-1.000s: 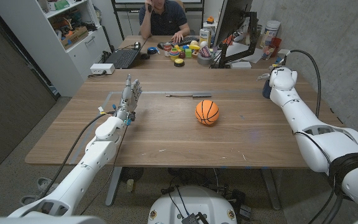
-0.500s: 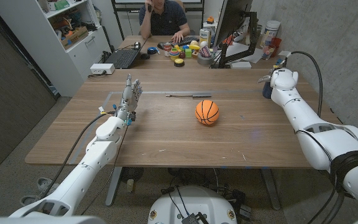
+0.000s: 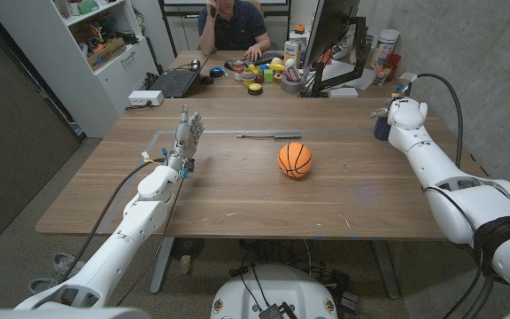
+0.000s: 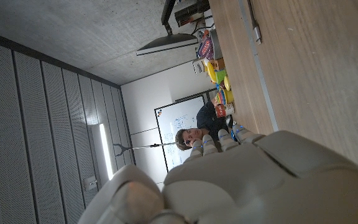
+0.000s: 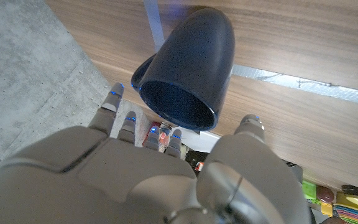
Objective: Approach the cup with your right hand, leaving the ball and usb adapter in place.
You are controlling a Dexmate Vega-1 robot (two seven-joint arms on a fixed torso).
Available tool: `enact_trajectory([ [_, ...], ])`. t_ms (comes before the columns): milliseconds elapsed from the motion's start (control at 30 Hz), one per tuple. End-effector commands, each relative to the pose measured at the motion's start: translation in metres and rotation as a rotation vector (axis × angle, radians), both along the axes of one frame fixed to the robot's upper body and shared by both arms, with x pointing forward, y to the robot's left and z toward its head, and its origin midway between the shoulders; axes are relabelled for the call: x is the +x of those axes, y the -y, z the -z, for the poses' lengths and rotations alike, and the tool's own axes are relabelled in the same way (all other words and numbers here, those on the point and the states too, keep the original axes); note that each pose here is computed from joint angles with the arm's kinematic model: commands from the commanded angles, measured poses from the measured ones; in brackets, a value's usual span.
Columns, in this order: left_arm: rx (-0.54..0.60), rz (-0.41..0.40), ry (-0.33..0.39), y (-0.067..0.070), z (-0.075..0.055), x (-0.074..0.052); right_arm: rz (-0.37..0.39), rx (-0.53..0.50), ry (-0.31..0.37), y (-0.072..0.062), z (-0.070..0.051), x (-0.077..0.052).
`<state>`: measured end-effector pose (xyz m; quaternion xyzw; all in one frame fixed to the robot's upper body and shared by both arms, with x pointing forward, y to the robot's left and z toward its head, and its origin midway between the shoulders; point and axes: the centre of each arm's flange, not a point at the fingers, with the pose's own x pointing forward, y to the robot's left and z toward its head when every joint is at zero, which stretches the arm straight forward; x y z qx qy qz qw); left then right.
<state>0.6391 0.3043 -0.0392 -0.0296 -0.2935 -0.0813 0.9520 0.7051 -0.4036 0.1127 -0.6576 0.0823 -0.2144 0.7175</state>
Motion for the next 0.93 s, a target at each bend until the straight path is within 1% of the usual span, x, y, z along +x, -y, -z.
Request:
enact_trajectory([
  [33,0.0,0.0,-0.002,0.0024,0.0017,-0.0012,0.0,0.01,0.004,0.0036,-0.0003,-0.0027],
  [367,0.0,0.002,0.0,0.0015,0.0004,0.0009,-0.006,0.01,0.006,0.0036,0.0005,-0.0028],
  [633,-0.001,-0.001,-0.003,-0.0021,-0.0001,0.0022,-0.009,0.012,-0.002,-0.0012,-0.0004,0.0014],
  [733,-0.002,-0.001,-0.003,-0.0032,-0.0002,0.0023,-0.015,0.009,-0.015,-0.0024,-0.0012,0.003],
  [933,-0.004,-0.003,-0.001,-0.0048,-0.0005,0.0025,-0.012,0.007,-0.006,-0.0051,-0.0029,0.0039],
])
